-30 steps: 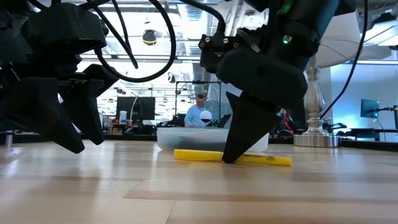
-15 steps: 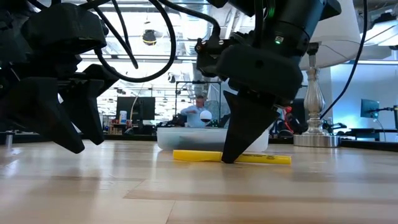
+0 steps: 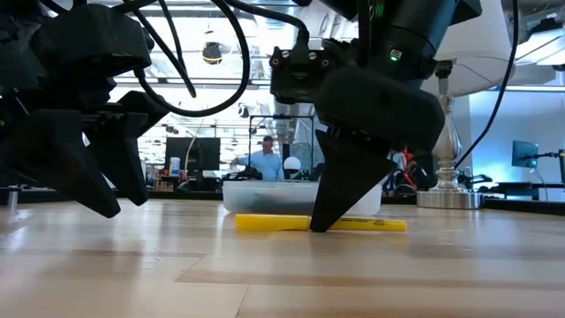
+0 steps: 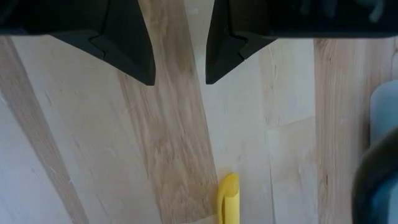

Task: Pick & place school supplies into a supply box
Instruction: Put the yellow pen into the gray supply box, then adjust the pink pencil

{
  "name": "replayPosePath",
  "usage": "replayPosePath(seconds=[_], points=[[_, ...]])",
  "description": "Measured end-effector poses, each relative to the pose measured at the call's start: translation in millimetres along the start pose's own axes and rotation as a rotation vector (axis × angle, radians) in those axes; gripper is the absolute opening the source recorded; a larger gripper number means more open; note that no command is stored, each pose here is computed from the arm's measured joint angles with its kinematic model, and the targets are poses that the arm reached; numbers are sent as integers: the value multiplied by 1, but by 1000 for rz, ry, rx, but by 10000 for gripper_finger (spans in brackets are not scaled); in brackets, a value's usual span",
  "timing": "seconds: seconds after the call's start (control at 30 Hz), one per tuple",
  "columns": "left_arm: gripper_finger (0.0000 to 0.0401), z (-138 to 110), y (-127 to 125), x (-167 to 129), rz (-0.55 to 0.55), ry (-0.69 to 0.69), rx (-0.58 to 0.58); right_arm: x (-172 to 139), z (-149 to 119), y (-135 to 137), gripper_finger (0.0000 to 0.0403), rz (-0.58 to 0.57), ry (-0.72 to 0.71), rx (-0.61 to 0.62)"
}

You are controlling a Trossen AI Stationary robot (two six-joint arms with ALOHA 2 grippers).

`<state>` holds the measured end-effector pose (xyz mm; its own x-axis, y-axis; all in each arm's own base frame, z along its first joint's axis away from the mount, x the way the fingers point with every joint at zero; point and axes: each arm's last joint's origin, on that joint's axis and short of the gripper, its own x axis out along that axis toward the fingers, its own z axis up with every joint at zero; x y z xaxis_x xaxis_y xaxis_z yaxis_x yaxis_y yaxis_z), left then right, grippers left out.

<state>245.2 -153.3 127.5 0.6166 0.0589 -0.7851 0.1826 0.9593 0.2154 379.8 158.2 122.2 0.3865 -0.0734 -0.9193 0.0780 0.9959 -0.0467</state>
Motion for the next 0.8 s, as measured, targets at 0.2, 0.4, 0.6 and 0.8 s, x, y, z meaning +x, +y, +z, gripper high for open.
replayPosePath(seconds=[0.2, 0.4, 0.6, 0.8], points=[[138, 0, 0, 0, 0, 0, 0, 1, 5, -1, 34, 12, -40, -34], [138, 4, 0, 0, 9, -41, 6, 4, 16, -2, 39, 51, -129, -47], [138, 12, -1, -1, 27, -129, -14, 4, 25, -3, 52, 78, -202, -82], [138, 15, 5, 4, 35, -145, -31, 3, 25, -3, 65, 78, -204, -85]])
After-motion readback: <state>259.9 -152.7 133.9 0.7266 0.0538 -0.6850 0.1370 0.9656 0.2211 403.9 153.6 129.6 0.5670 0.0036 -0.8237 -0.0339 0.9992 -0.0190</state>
